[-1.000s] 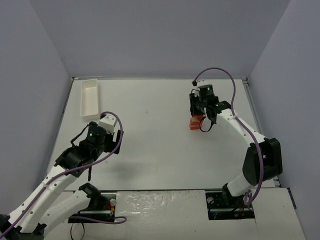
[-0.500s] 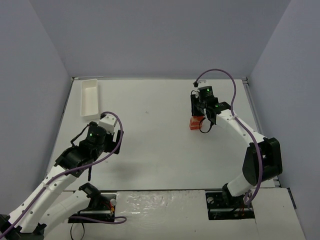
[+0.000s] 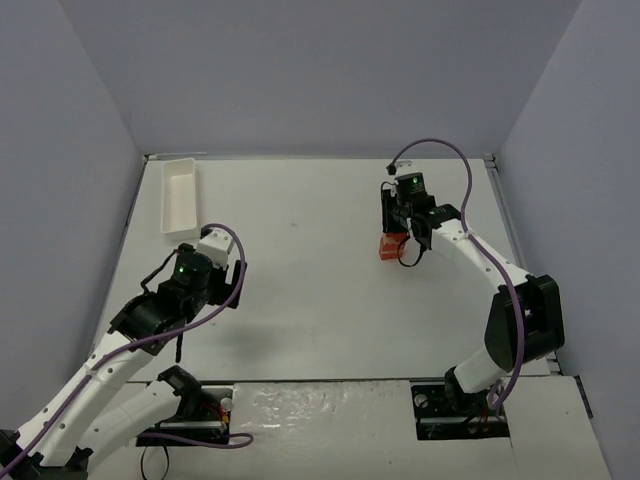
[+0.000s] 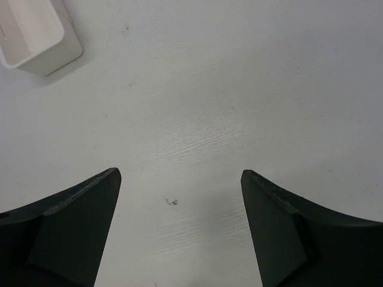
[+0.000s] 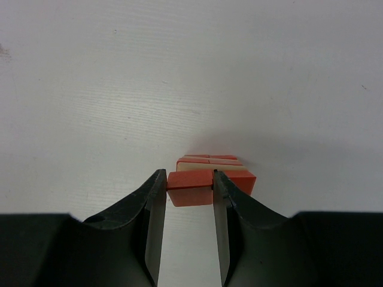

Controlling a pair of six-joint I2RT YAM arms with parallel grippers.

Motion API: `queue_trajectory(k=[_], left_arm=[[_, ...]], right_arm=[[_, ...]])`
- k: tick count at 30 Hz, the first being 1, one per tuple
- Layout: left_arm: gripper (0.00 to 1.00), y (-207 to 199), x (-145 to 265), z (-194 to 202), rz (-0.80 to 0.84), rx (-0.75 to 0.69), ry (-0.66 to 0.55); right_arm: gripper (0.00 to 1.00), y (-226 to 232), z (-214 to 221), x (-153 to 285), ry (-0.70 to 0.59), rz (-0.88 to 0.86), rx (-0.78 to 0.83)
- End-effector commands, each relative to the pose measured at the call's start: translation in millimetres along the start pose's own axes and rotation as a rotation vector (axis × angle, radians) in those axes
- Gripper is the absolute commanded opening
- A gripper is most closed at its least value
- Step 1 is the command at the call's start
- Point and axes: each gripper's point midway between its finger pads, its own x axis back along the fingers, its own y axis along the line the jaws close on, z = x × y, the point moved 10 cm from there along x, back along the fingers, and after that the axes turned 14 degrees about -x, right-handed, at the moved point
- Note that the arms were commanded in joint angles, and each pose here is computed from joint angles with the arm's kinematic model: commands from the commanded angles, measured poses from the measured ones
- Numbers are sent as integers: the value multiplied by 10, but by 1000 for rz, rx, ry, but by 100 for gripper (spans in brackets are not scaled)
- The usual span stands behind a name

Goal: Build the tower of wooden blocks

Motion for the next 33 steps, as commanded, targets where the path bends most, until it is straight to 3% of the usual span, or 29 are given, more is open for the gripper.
queue_trajectory(k=[1,33], left_arm=[[79,47,29,-164,-12,20,-75],[79,46,43,-166,-7,20,-84]], right_arm=[[5,59,-87,7,-59,-1,-21],[8,86,-39,-27,-70,40,-40]])
